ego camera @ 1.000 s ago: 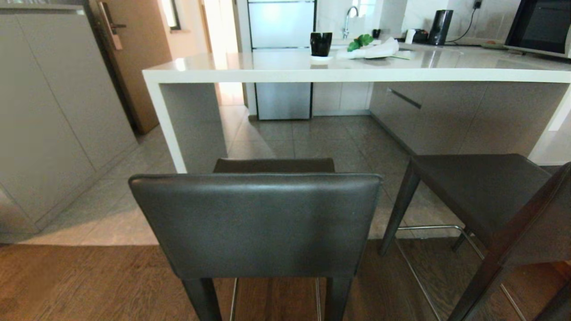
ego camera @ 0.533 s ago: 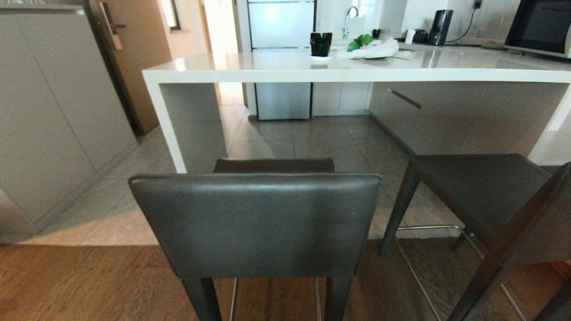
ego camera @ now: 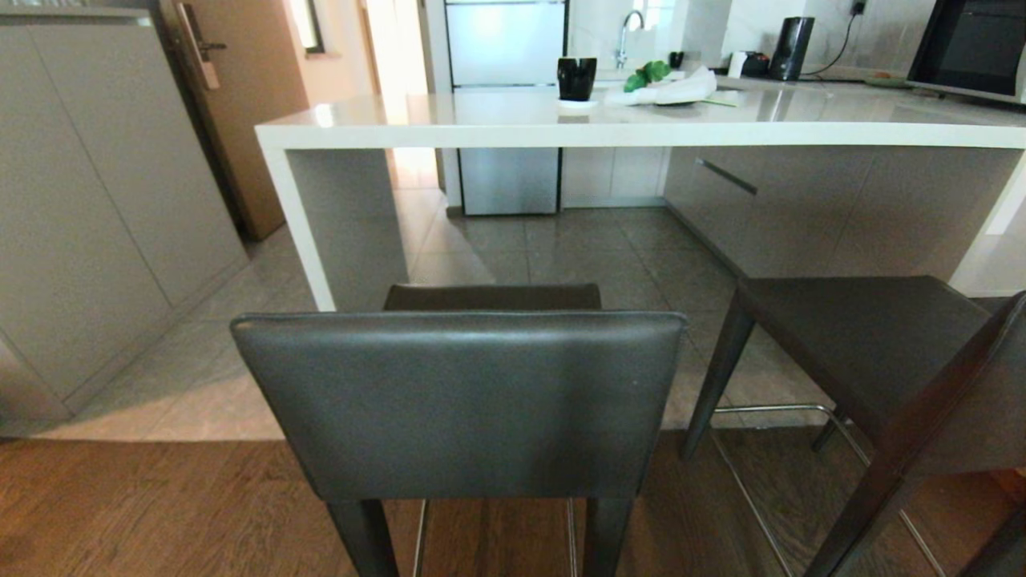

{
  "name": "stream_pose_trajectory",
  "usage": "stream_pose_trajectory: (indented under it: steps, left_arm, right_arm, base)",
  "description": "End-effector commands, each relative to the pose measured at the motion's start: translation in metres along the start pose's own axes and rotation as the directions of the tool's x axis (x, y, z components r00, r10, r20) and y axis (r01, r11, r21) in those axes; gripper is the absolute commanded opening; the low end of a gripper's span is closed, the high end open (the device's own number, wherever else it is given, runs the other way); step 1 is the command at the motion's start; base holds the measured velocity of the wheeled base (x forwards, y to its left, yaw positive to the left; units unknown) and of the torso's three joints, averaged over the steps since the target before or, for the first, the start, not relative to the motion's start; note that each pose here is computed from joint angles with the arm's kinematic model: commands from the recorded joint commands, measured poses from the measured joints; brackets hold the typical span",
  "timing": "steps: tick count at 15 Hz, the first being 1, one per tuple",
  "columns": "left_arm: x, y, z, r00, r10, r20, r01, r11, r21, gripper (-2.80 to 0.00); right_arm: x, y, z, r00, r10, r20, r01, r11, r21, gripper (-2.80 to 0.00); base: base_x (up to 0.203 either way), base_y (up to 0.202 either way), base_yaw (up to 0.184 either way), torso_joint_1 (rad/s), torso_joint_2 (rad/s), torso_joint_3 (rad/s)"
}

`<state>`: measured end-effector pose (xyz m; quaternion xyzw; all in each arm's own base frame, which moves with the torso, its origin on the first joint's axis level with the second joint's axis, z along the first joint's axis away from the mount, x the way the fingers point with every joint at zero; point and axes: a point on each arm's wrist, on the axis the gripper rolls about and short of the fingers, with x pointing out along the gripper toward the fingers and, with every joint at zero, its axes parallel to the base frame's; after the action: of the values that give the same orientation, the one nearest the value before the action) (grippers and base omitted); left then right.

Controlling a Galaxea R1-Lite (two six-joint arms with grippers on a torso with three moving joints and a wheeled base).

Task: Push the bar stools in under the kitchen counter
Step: Push the gray chair back under the dining table

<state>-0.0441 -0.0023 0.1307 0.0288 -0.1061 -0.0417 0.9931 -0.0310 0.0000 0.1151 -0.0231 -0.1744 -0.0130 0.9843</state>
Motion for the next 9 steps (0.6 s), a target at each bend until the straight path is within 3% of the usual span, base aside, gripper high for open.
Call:
stream_pose_trajectory:
  steps: [1,4,7,9]
  left_arm:
    - [0.006,0.0,-0.025,0.997,0.023,-0.072,-0.022,1.0,0.013,0.0]
    - [0.011,0.001,-0.047,0.993,0.072,-0.09,-0.067,0.996,0.061,0.0]
    - [0.01,0.0,-0.056,0.98,0.068,-0.188,-0.059,0.997,0.05,0.0]
    - [0.009,0.0,-0.058,0.976,0.065,-0.208,-0.064,0.998,0.011,0.0]
  right_arm:
    - [0.0,0.0,-0.01,0.998,-0.001,-0.057,0.0,1.0,-0.007,0.0]
    - [-0.002,-0.001,-0.026,0.972,-0.096,-0.213,0.095,0.995,-0.015,0.0]
    - [-0.003,-0.001,-0.028,0.967,-0.068,-0.245,0.079,0.996,0.034,0.0]
    - [-0.004,0.001,-0.032,0.957,-0.008,-0.291,0.045,0.992,0.121,0.0]
  base:
    - [0.0,0.0,0.0,0.0,0.0,0.0]
    - [0.0,0.0,0.0,0.0,0.0,0.0]
    - [0.0,0.0,0.0,0.0,0.0,0.0]
    - [0.0,0.0,0.0,0.0,0.0,0.0]
